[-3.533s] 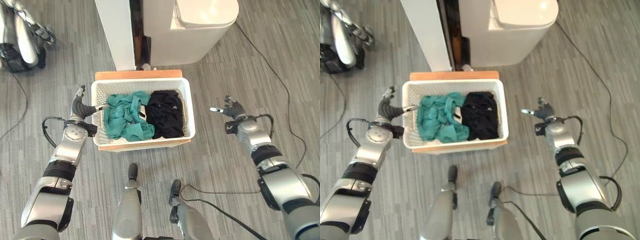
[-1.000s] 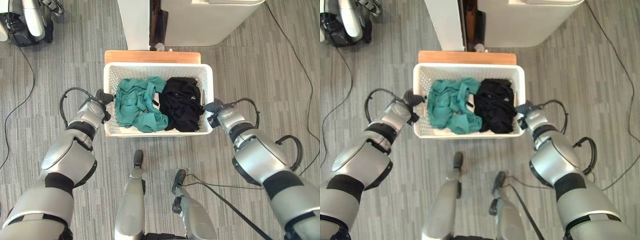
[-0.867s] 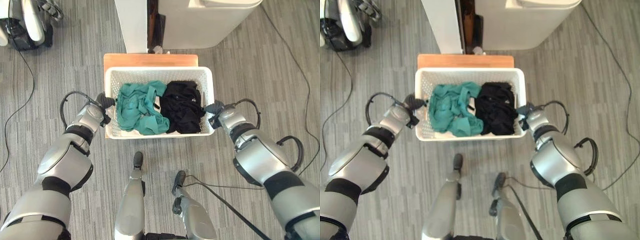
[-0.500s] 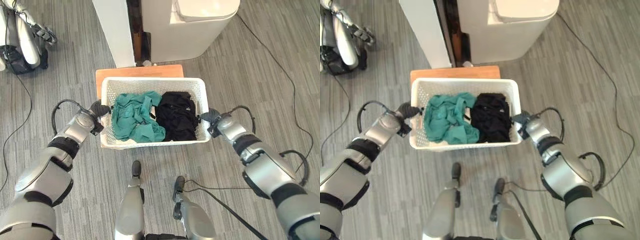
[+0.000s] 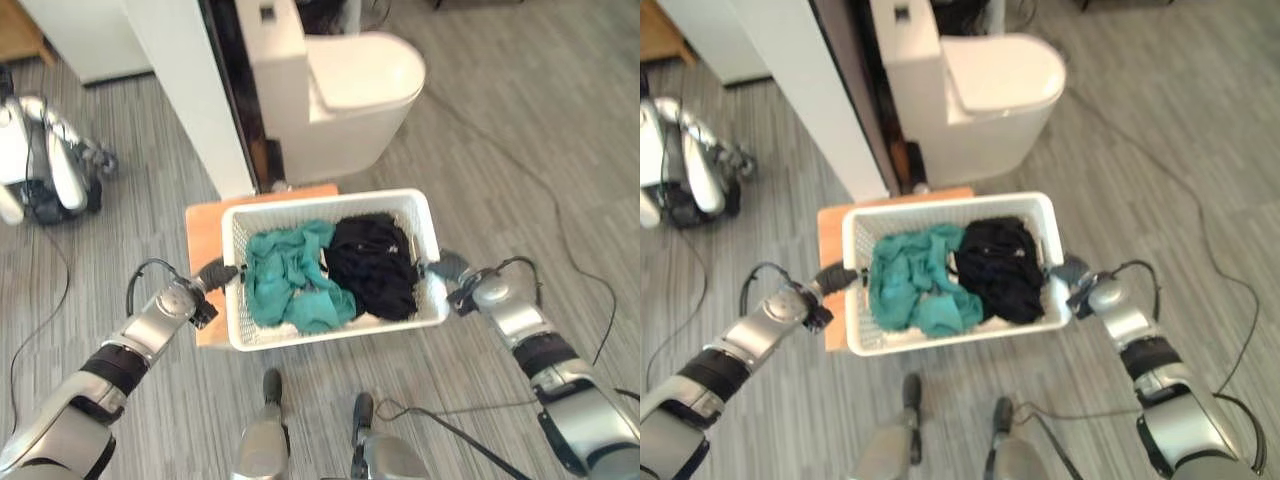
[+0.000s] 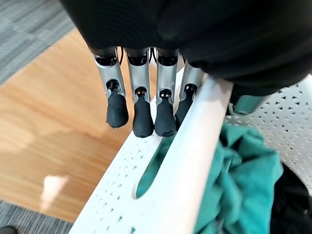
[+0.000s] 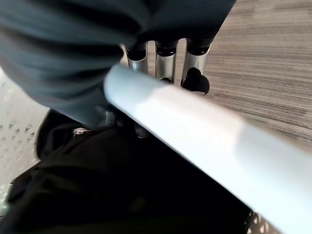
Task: Grab the laundry basket,head to the washer,open it,put in the laundry and shut it.
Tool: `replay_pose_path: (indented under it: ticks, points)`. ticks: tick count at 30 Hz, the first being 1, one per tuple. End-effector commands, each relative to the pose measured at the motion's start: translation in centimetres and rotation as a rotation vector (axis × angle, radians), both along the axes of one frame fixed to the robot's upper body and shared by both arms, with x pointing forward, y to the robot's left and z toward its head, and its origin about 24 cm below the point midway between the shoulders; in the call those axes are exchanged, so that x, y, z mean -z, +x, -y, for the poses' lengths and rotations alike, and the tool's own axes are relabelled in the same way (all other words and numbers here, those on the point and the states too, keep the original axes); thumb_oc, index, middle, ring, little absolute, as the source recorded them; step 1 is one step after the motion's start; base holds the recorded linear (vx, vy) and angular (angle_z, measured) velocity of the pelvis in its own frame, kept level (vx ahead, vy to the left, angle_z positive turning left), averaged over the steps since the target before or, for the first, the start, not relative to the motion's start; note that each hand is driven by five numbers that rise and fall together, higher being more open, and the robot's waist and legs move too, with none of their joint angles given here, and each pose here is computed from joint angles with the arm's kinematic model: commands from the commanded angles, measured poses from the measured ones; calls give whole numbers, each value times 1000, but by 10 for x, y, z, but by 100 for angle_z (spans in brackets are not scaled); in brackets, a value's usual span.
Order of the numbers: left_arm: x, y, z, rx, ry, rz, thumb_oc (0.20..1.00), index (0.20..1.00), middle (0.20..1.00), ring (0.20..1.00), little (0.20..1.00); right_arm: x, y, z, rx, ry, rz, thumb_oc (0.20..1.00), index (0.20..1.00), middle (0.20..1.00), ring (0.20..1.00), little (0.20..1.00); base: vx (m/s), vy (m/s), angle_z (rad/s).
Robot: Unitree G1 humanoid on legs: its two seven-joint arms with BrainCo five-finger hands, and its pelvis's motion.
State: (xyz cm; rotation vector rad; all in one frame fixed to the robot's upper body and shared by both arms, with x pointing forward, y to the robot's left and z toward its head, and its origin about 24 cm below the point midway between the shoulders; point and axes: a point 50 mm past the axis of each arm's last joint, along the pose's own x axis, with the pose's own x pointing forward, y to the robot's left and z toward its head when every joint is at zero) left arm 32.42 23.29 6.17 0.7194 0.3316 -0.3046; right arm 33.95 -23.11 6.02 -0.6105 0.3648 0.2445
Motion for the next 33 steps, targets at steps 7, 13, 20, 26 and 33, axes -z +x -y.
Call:
replay_pose_path:
  ticks: [7, 13, 20, 26, 33]
  points:
    - [-11, 4, -7, -13, 13, 68, 200, 200, 200, 200, 200, -3, -38, 77, 179, -97, -5, 200, 200, 200, 200, 200, 2, -3, 0]
    - [-6, 0, 14, 69, -26, 63, 200, 200, 200, 200, 200, 3, -77, 104, 248, -71, -9, 200, 200, 200, 200, 200, 25, -9, -2]
    - [-8, 7, 29, 128, -3, 64, 200, 200, 200, 200, 200, 5, -111, 120, 299, -53, -24, 200, 200, 200, 200, 200, -7, -29, -1]
    - [-6, 16, 52, 181, 0, 64, 200, 200, 200, 200, 200, 11, -134, 129, 326, -35, -59, 200, 200, 200, 200, 200, -17, -82, 3]
    - [-3, 20, 68, 213, -8, 58, 200, 200, 200, 200, 200, 18, -148, 130, 340, -1, -79, 200, 200, 200, 200, 200, -31, -96, -11]
